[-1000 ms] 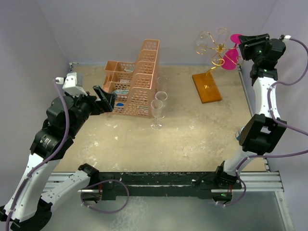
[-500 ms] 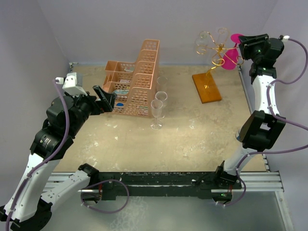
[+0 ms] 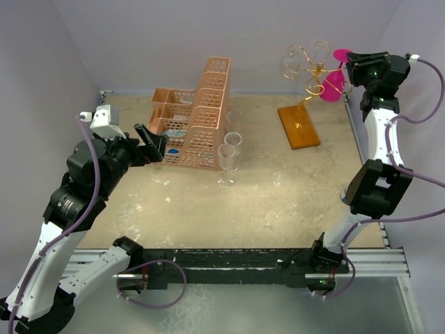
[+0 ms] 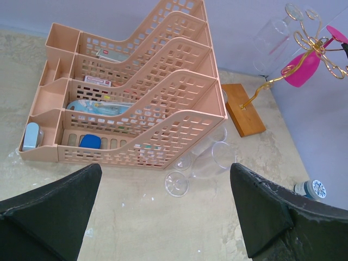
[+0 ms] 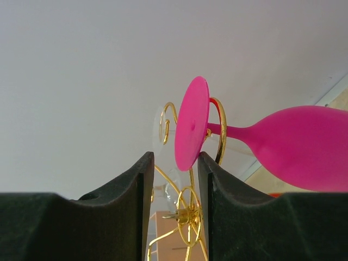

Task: Take the wine glass off the wine glass rack
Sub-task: Pick up the wine glass from the wine rack.

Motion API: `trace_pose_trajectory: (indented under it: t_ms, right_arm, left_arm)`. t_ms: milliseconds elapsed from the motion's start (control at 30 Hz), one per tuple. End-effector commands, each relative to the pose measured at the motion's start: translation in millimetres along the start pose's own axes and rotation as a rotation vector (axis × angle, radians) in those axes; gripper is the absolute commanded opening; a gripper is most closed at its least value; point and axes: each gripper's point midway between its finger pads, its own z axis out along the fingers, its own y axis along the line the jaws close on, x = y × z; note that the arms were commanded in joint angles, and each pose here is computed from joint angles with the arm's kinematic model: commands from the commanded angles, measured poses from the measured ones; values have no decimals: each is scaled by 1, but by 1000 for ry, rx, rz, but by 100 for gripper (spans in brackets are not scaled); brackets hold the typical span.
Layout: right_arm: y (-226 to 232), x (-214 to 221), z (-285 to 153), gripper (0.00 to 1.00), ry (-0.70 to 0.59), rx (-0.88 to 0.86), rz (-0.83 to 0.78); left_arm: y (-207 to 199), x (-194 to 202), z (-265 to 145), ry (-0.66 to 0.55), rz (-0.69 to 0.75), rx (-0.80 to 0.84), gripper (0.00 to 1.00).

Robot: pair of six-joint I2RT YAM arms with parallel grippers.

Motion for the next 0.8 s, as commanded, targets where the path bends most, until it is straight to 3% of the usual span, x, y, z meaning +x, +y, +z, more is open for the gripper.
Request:
trace_pose_trajectory:
  t_ms: [0, 767]
  right_arm:
    - [17, -10, 0, 39, -42, -44, 26]
    - [-3, -3, 6, 23, -24, 11, 144]
  left_arm:
    - [-5, -12, -2, -48, 7, 21, 99]
    - [-5, -13, -4, -58, -5, 22, 99]
